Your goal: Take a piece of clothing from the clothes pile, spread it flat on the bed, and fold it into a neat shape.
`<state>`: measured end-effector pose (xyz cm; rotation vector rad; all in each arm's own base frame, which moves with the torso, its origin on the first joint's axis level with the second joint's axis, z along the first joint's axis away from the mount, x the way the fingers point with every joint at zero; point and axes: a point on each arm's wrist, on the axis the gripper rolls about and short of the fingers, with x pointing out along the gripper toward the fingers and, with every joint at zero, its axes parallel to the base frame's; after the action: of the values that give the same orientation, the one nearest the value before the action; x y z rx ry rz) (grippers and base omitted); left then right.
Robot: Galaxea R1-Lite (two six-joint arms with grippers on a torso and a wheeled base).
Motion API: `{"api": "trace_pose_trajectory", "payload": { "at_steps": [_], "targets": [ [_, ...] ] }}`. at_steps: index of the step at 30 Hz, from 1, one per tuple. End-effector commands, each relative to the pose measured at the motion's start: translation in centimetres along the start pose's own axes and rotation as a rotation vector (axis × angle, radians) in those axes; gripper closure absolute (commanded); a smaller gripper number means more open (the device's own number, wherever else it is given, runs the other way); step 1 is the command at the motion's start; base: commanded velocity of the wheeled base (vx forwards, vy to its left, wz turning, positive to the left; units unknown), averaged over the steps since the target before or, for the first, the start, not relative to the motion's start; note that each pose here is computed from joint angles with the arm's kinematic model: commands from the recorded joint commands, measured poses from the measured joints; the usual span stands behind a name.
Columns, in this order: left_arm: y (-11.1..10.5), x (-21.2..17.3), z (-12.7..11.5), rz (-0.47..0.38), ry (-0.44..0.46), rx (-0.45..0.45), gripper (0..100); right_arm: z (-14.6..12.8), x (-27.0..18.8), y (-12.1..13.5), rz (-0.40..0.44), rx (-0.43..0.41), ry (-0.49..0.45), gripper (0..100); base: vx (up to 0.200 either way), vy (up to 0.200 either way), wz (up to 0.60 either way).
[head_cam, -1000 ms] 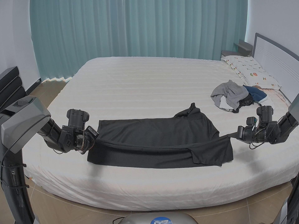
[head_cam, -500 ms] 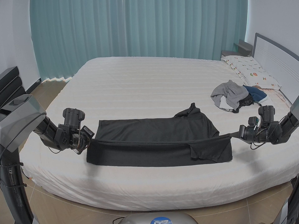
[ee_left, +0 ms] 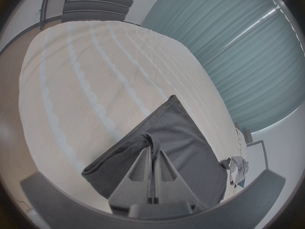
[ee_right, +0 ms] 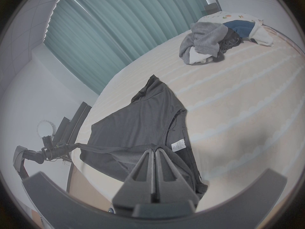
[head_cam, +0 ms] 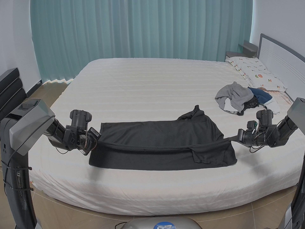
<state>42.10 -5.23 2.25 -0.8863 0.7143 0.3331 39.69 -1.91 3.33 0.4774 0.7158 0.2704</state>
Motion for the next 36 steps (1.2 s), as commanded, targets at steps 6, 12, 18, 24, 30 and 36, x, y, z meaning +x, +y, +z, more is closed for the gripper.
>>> {"api": "trace_pose_trajectory", "payload": {
  "at_steps": [6,12,18,24,30,36],
  "targets": [
    [0.2,2.7,-0.6,0.017,0.002,0.004,100,-1.0,3.6,-1.0,-0.026,0.021,-0.018,100,0.0,0.0,0.0],
    [0.2,2.8,-0.6,0.025,-0.007,0.006,100,-1.7,4.8,-1.1,-0.033,0.025,-0.037,100,0.0,0.0,0.0],
    [0.3,2.8,-0.7,0.03,-0.004,0.007,0,-1.8,4.9,-1.0,-0.029,0.022,-0.04,100,0.0,0.0,0.0],
    [0.2,2.8,-0.6,0.03,-0.004,0.005,0,-1.7,4.9,-1.0,-0.027,0.049,-0.044,0,0.0,0.0,0.0],
    [0.6,2.6,-0.3,0.039,-0.008,-0.01,0,0.5,3.2,0.4,0.002,0.133,-0.168,0,0.0,0.0,0.0],
    [0.9,-1.0,2.5,0.01,-0.037,-0.078,0,0.0,-1.0,3.9,0.044,0.291,-0.169,0,0.0,0.0,0.0]
  ]
}}
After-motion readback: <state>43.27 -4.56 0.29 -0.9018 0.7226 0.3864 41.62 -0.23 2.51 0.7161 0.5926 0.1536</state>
